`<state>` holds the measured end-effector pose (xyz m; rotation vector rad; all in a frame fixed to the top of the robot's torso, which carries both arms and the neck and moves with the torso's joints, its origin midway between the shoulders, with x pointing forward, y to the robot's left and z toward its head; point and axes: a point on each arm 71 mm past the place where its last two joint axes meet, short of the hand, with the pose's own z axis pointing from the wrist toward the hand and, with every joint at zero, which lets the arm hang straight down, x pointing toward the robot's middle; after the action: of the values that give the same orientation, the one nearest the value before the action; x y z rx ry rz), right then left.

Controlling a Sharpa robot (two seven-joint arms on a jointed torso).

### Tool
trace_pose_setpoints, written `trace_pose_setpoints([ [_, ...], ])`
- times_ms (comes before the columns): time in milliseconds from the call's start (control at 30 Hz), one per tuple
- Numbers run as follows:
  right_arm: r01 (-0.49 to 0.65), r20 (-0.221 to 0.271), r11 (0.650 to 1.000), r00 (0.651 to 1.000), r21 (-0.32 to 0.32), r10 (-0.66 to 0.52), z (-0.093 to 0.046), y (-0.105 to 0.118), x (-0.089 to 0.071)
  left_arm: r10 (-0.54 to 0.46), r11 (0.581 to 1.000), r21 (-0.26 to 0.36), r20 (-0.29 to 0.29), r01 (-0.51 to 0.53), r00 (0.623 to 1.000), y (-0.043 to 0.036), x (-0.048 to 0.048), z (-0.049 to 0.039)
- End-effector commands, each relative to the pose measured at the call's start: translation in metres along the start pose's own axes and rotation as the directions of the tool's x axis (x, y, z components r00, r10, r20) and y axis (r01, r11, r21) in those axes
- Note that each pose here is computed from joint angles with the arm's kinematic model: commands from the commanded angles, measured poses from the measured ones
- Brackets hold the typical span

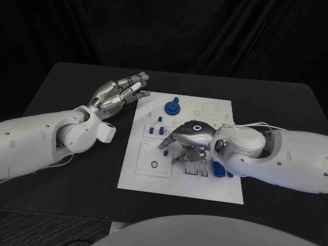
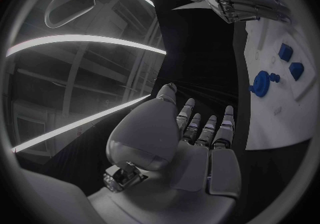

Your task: Assemble the parts on the task board

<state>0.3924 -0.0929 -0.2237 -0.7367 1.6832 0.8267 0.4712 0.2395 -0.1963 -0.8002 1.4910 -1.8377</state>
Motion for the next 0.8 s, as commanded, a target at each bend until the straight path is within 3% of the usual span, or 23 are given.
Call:
trace_pose_setpoints([
  [33, 0.010, 0.065, 1.000, 0.998, 0.017, -0.011, -0.008, -0.007, -0.009, -0.015, 1.000, 0.005, -0.008, 0.015, 1.000, 0.0000, 0.0010, -0.0003],
  [167, 0.017, 0.144, 0.999, 0.989, 0.051, -0.024, -0.021, -0.020, -0.029, -0.015, 1.000, 0.004, -0.008, 0.015, 1.000, 0.0002, 0.0007, -0.0005],
  [367, 0.029, 0.192, 0.988, 0.980, 0.149, -0.057, -0.043, -0.048, -0.061, -0.015, 1.000, 0.002, -0.008, 0.015, 1.000, 0.0006, 0.0007, 0.0000],
  [533, 0.034, 0.174, 0.972, 0.982, 0.232, -0.076, -0.060, -0.070, -0.068, -0.016, 1.000, 0.000, -0.009, 0.016, 1.000, 0.0009, 0.0007, 0.0002],
  [800, 0.032, 0.092, 0.945, 0.994, 0.325, -0.066, -0.076, -0.089, -0.060, -0.017, 1.000, -0.001, -0.010, 0.017, 1.000, 0.0011, 0.0005, -0.0002],
])
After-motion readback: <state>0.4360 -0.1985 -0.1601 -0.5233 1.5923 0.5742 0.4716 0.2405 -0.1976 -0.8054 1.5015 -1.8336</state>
